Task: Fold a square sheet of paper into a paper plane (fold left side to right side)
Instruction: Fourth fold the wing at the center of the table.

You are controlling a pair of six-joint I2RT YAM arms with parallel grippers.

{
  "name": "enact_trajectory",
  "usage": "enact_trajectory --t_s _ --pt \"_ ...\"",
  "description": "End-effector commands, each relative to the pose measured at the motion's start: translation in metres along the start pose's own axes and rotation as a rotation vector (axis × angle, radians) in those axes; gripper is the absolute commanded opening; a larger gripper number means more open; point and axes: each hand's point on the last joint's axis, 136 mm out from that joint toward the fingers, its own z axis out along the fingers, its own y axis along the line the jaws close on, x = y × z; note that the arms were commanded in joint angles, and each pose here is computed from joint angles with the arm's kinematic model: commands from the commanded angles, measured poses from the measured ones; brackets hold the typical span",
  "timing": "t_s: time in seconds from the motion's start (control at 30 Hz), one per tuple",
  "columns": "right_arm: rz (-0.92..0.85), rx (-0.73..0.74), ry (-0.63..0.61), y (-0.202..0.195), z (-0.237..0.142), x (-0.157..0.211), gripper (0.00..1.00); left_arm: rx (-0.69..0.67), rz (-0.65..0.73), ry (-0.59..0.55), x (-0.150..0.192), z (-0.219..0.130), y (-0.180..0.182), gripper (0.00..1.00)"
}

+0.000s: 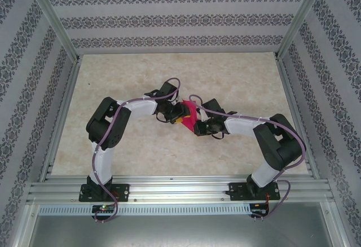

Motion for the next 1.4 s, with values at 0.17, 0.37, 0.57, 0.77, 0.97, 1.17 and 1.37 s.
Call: enact_trajectory --t_s 0.17,0.37,0.57,0.77,0.97,1.17,1.37 --pt "0.023 -0.018 0.009 -0.002 0.006 0.002 0.12 0.064 0.039 0.007 0.003 -0.003 -0.024 0.49" --pt "0.026 -0.020 0.011 -0.002 0.007 0.002 0.12 0.074 0.042 0.012 0.004 0.000 -0.028 0.47" --pt "0.028 -0.023 0.019 -0.002 0.008 0.003 0.12 0.067 0.034 0.026 0.006 0.008 -0.023 0.47" --pt "0.029 -0.027 0.021 -0.001 0.008 0.003 0.13 0.020 0.011 0.036 0.008 0.017 -0.006 0.47" --pt "0.030 -0.040 0.022 0.001 0.009 0.002 0.13 -0.004 -0.005 0.038 0.009 0.021 0.004 0.47" --pt "0.030 -0.041 0.016 0.000 0.006 0.001 0.15 -0.028 -0.009 0.037 0.009 0.022 0.010 0.47" --pt "0.034 -0.058 -0.008 0.003 -0.002 -0.006 0.21 -0.047 -0.007 0.036 0.010 0.023 0.014 0.47"
